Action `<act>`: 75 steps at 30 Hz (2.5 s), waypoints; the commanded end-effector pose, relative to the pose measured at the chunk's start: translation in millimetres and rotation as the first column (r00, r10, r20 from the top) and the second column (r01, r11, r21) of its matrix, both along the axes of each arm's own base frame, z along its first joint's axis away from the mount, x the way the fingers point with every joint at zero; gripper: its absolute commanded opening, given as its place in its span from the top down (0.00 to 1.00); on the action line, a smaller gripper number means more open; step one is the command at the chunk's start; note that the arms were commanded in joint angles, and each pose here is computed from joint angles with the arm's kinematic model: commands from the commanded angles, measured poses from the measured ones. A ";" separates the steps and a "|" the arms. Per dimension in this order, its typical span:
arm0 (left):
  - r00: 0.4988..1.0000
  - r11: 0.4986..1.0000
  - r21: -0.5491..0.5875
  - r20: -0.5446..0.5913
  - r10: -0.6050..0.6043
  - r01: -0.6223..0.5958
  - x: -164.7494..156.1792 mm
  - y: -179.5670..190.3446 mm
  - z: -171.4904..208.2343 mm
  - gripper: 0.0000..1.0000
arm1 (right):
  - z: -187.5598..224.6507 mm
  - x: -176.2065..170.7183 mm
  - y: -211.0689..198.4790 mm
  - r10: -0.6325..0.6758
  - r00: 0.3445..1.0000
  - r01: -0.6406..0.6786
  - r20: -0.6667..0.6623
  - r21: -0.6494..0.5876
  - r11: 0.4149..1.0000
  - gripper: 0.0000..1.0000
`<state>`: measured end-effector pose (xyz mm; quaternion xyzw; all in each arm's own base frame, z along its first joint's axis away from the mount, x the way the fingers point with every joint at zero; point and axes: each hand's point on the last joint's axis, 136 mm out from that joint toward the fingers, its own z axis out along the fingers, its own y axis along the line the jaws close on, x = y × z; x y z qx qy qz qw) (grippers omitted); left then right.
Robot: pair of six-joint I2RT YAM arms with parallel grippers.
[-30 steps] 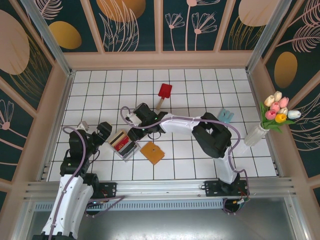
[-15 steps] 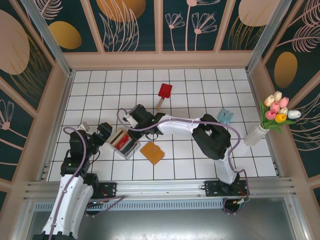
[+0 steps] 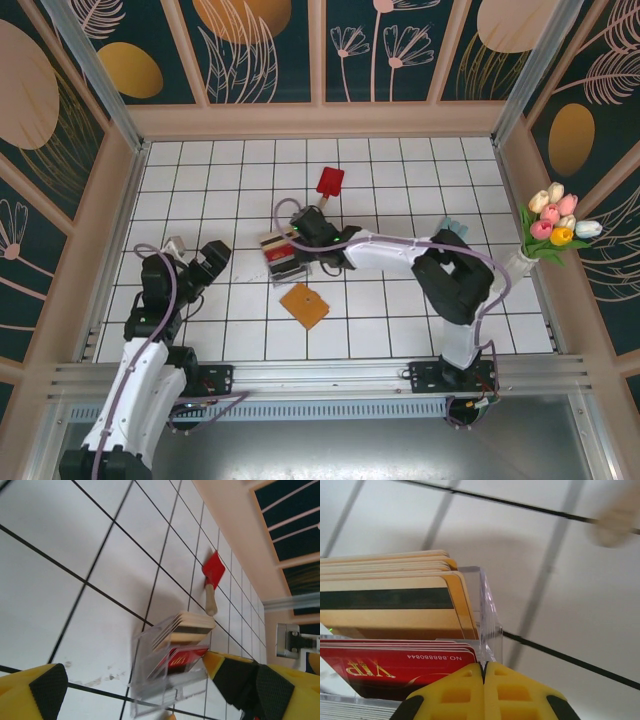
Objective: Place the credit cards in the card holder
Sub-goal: Move the storage box to the center of the table, then rotate the card holder at the bottom-center of the table.
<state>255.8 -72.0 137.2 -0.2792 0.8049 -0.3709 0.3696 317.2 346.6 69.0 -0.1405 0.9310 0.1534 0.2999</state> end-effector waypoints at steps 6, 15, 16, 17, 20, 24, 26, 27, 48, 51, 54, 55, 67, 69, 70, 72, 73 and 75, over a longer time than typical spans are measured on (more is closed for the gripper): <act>0.986 0.987 -0.020 0.061 -0.158 0.160 9.1 -28.4 7.4 0.02 | 13.3 15.2 -131.9 -0.571 0.821 0.569 -0.015 0.109 0.815 0.99; 0.955 0.955 0.007 0.038 -0.295 0.295 15.5 -70.4 2.1 0.01 | 16.3 10.4 -189.6 -0.772 0.630 0.766 -0.087 0.233 0.599 0.99; 0.952 0.953 0.009 0.035 -0.304 0.304 15.0 -73.5 0.7 0.02 | 16.4 11.7 -186.3 -0.767 0.634 0.763 -0.098 0.242 0.600 0.99; 0.947 0.947 0.009 0.031 -0.320 0.320 13.4 -78.1 -0.9 0.01 | 15.3 13.6 -182.6 -0.762 0.639 0.759 -0.107 0.245 0.603 0.99; 0.929 0.930 0.011 0.026 -0.369 0.368 8.1 -92.8 -4.3 0.02 | 12.4 21.2 -174.5 -0.753 0.648 0.753 -0.114 0.246 0.611 0.98; 0.908 0.907 0.028 -0.009 -0.419 0.419 0.5 -109.6 -14.8 0.02 | 12.2 32.5 -161.9 -0.739 0.662 0.740 -0.125 0.268 0.617 0.98; 0.901 0.900 0.037 -0.028 -0.433 0.434 -2.9 -115.5 -20.1 0.01 | 10.4 35.6 -157.5 -0.729 0.672 0.732 -0.128 0.263 0.629 0.97; 0.898 0.898 0.039 -0.034 -0.438 0.439 -4.5 -117.7 -21.8 0.02 | 9.5 36.1 -154.6 -0.719 0.683 0.723 -0.130 0.259 0.641 0.96; 0.941 0.921 0.198 -0.031 -0.338 0.337 4.9 -94.3 -11.8 0.01 | 93.9 -37.7 -127.6 -0.340 0.940 0.304 0.033 0.372 0.877 0.29; 0.965 0.945 0.196 -0.034 -0.261 0.262 10.5 -84.7 -9.0 0.01 | 96.9 -55.3 -98.3 -0.185 0.982 0.150 0.044 0.419 0.896 0.29; 0.952 0.938 0.165 -0.010 -0.306 0.304 5.1 -92.3 -3.7 0.01 | 89.7 -70.0 -77.4 -0.065 0.997 0.039 0.050 0.410 0.911 0.33; 0.937 0.930 0.129 0.013 -0.349 0.344 0.4 -100.3 -0.9 0.01 | 85.3 -76.0 -69.2 -0.015 0.999 -0.004 0.043 0.410 0.912 0.34; 0.895 0.902 -0.121 -0.131 -0.427 0.413 -52.9 -110.8 -56.6 0.18 | 7.6 -121.2 -11.7 0.310 0.935 -0.244 -0.172 0.323 0.914 0.51; 0.874 0.886 -0.151 -0.157 -0.460 0.439 -58.5 -118.1 -56.2 0.19 | 4.4 -130.1 -7.5 0.352 0.911 -0.274 -0.213 0.325 0.905 0.51; 0.868 0.883 -0.153 -0.172 -0.465 0.443 -60.3 -120.7 -55.9 0.19 | 4.8 -133.3 -6.8 0.362 0.904 -0.283 -0.225 0.320 0.904 0.51; 0.859 0.885 -0.152 -0.217 -0.464 0.440 -64.0 -123.4 -57.2 0.19 | 4.1 -140.3 -6.4 0.388 0.885 -0.305 -0.255 0.311 0.900 0.51; 0.855 0.887 -0.161 -0.240 -0.460 0.432 -66.3 -124.0 -59.1 0.19 | 0.7 -143.6 -7.5 0.394 0.876 -0.310 -0.278 0.303 0.901 0.51; 0.848 0.881 -0.205 -0.249 -0.469 0.427 -69.9 -130.3 -54.2 0.19 | -5.7 -145.8 -11.5 0.359 0.871 -0.272 -0.335 0.280 0.921 0.55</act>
